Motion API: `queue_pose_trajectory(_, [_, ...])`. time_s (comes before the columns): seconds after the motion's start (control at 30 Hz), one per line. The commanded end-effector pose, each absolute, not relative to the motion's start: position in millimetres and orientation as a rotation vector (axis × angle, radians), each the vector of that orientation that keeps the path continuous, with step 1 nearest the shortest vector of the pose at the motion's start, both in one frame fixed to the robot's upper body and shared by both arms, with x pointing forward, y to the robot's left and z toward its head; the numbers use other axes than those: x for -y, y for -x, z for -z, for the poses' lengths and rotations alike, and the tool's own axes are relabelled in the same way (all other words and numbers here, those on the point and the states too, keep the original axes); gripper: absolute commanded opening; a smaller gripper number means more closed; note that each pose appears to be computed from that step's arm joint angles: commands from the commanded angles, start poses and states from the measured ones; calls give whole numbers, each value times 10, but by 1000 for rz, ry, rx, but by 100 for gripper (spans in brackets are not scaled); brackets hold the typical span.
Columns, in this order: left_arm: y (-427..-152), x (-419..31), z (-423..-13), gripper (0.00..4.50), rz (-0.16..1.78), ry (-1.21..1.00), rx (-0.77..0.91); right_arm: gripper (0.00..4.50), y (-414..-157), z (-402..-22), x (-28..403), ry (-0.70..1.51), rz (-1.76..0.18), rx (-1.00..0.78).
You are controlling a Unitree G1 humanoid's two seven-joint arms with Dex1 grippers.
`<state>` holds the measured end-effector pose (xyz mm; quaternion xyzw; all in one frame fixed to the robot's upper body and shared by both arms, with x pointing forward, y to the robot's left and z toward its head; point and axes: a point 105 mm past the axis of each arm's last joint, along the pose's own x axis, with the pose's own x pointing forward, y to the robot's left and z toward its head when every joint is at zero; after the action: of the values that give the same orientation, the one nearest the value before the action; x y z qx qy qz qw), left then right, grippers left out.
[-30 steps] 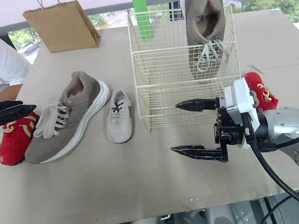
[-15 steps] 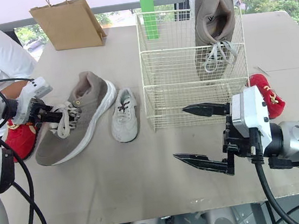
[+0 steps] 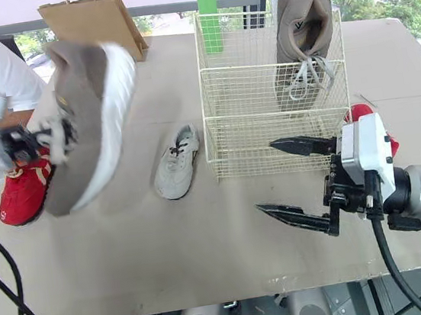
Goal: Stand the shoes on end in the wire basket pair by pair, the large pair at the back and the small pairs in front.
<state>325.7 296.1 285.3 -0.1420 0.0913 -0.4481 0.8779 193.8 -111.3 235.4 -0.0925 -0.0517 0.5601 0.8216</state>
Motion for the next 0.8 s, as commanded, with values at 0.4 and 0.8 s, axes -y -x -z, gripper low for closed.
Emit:
queue_pose_trajectory(0.4, [-3638,-1130,-4520,56,566,307,723,450,-2166,-2759,1654,282,-738,330])
queue_pose_trajectory(0.8, [-3649,-323,-3926,56,424,-4,917,450,-1954,-2992,2559,285,-814,165])
